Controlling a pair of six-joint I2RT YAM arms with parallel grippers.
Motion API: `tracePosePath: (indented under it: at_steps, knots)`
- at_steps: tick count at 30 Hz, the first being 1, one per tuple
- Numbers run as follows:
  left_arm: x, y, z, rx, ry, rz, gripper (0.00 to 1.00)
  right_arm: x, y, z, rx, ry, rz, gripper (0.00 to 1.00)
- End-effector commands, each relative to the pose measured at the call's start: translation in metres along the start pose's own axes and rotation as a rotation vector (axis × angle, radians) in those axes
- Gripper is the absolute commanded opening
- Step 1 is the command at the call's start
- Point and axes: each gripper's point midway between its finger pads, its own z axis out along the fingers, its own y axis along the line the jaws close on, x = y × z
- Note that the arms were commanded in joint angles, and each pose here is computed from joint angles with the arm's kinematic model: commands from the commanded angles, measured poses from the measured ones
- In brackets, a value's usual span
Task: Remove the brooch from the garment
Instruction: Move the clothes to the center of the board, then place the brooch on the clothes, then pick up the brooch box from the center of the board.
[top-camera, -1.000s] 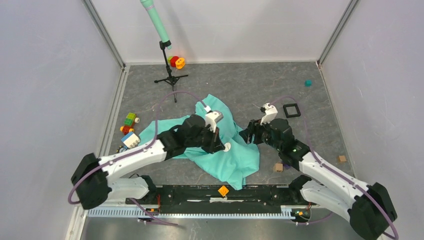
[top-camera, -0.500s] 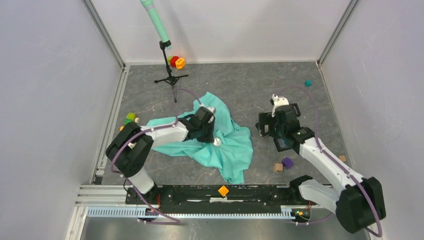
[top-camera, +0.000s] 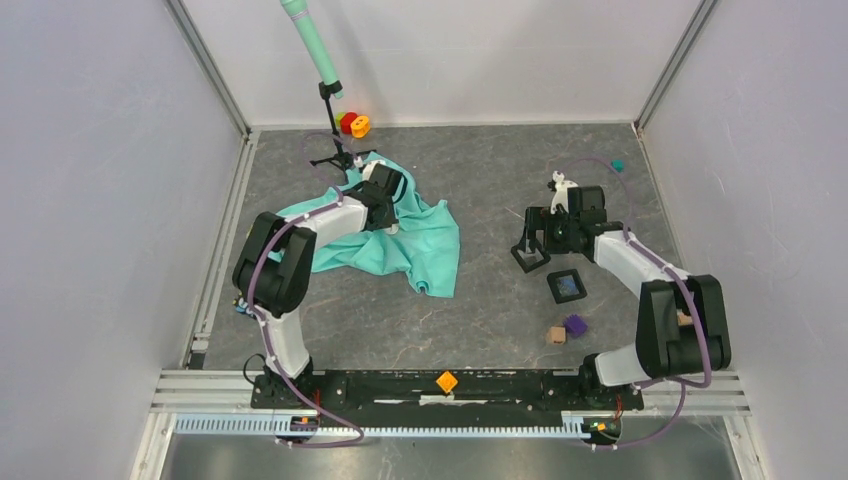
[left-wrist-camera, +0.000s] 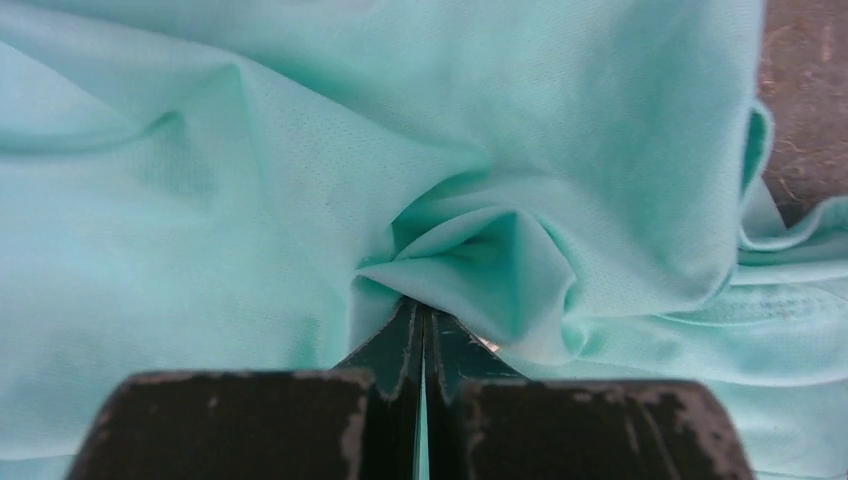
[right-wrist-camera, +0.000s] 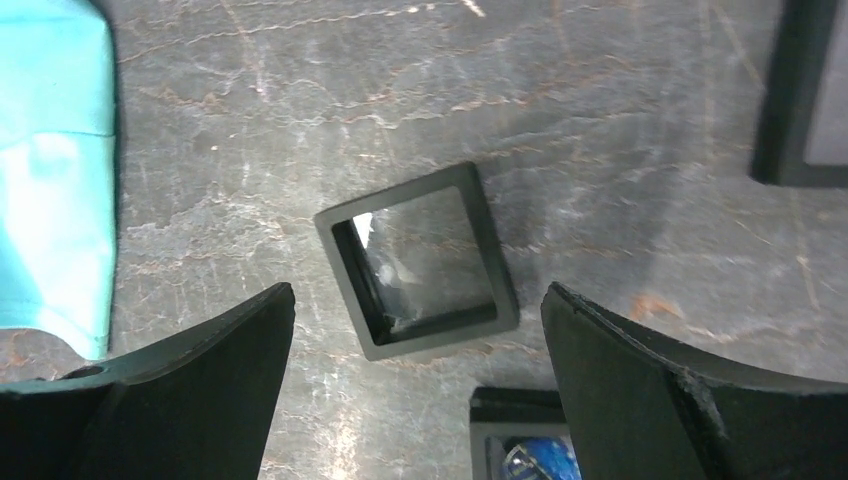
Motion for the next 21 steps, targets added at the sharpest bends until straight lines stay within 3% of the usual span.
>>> tracePosePath:
  at_steps: [1,10,12,17,21]
  knots:
    - [-0.036,-0.009,-0.042,0.026,-0.121,0.132,0.02,-0.024,0.018,0.008,-0.110,-0.054,-0.050,0.98]
    - [-0.021,-0.046,-0.113,0.102,-0.263,0.314,0.02,-0.010,0.024,0.022,-0.071,0.007,-0.135,0.98]
    - [-0.015,-0.051,-0.119,0.120,-0.267,0.331,0.02,-0.007,0.024,0.023,-0.035,0.020,-0.167,0.98]
    - [-0.005,-0.049,-0.122,0.133,-0.253,0.344,0.02,-0.002,0.024,0.024,0.056,0.052,-0.225,0.87]
    - [-0.001,-0.044,-0.122,0.130,-0.248,0.353,0.02,0.001,0.030,0.025,0.093,0.077,-0.275,0.87]
